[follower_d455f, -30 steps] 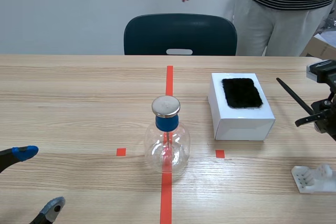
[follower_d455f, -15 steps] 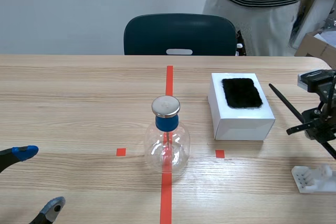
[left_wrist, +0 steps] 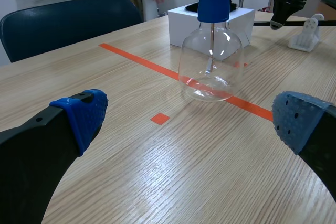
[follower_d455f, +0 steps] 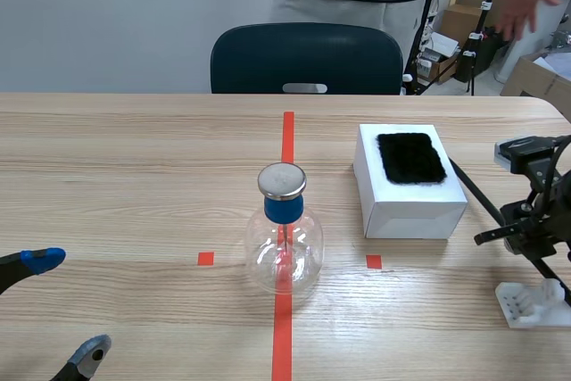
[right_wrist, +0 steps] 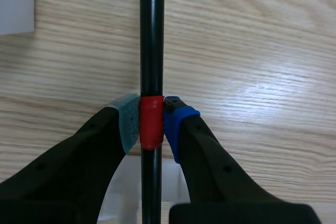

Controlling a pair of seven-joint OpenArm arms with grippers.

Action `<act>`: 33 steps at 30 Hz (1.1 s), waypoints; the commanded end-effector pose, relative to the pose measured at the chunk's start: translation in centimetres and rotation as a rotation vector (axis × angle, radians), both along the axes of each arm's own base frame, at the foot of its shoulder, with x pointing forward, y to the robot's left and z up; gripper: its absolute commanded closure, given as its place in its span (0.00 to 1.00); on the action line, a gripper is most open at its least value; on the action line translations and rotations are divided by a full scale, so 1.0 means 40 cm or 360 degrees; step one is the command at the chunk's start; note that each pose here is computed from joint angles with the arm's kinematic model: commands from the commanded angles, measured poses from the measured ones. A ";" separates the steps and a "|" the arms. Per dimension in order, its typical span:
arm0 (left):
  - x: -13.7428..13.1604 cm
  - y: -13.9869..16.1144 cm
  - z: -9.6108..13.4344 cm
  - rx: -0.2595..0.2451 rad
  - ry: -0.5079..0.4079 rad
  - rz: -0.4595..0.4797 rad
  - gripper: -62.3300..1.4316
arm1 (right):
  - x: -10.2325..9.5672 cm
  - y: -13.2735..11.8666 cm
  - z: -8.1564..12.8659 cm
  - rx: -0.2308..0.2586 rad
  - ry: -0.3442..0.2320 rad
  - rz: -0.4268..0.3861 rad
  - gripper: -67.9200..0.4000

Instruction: Do the electroscope experiment. put the rod down on the box

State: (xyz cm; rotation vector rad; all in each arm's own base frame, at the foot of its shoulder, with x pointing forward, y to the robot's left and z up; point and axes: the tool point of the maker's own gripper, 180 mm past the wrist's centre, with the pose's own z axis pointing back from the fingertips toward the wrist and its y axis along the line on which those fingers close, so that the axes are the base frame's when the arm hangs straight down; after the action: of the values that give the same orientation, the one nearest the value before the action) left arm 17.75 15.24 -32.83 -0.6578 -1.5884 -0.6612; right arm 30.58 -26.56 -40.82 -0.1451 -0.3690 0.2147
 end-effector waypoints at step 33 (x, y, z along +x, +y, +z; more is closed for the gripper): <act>0.006 0.006 0.035 -0.0062 -0.0085 0.0008 0.00 | -0.045 -0.006 -0.006 0.0185 0.0137 -0.0199 0.99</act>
State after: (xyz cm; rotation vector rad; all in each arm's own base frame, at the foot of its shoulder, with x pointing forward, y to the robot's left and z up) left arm 17.75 15.24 -32.83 -0.6580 -1.5888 -0.6611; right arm 27.96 -26.93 -41.70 -0.0626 -0.2580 0.0847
